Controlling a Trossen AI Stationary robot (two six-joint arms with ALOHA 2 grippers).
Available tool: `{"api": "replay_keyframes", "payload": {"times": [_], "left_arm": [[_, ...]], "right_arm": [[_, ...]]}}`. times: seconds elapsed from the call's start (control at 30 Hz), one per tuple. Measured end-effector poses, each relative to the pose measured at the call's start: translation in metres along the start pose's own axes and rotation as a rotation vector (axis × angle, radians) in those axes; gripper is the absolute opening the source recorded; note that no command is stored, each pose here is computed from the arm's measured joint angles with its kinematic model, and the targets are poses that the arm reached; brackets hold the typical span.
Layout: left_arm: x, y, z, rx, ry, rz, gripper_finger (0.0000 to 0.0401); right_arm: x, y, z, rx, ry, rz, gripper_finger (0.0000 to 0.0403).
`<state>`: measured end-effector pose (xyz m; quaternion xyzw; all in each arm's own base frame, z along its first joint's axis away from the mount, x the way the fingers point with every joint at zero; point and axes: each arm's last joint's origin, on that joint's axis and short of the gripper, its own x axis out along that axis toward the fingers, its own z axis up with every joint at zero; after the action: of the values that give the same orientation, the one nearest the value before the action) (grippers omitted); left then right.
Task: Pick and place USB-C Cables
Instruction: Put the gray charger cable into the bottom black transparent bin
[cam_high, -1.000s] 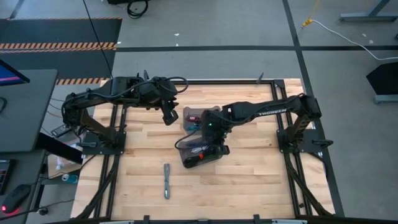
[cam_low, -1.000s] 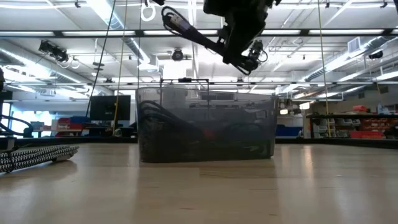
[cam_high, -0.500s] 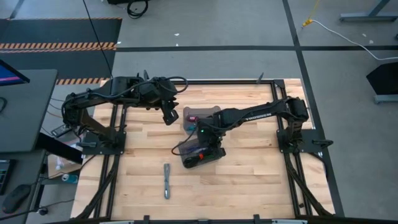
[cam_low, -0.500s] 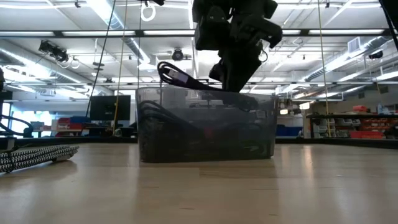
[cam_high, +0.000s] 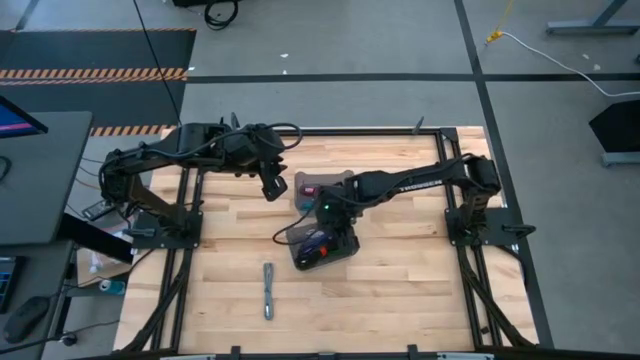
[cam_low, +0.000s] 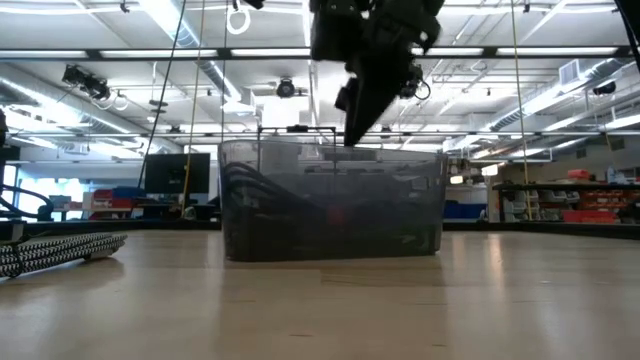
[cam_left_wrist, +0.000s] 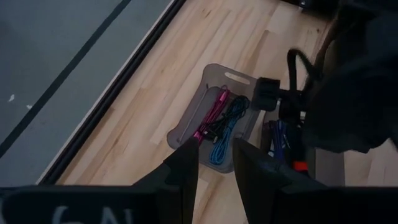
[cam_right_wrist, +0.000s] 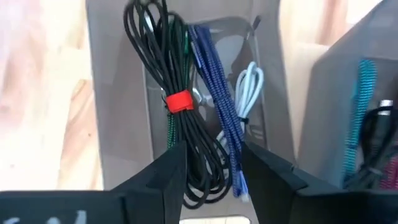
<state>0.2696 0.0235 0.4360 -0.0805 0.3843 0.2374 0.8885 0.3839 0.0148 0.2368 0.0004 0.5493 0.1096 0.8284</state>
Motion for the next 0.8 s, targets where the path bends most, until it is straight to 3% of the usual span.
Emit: {"api": "replay_keyframes", "payload": {"times": [0.13,0.37,0.6,0.8], "left_arm": [[-0.001,-0.004,-0.003,-0.025,0.026,-0.021,0.0107],[0.005,-0.019,-0.019,-0.02,0.13,-0.015,0.0107],[0.027,-0.042,-0.06,-0.089,0.319,0.059,0.0107],[0.041,-0.063,-0.101,-0.196,0.465,0.118,0.0107]], "right_arm": [[-0.026,-0.001,0.011,0.02,-0.048,-0.036,0.016],[-0.101,-0.008,0.024,0.001,-0.063,-0.304,0.016],[-0.181,-0.012,0.015,0.047,-0.141,-0.558,0.016],[-0.239,-0.007,-0.009,0.114,-0.268,-0.681,0.016]]}}
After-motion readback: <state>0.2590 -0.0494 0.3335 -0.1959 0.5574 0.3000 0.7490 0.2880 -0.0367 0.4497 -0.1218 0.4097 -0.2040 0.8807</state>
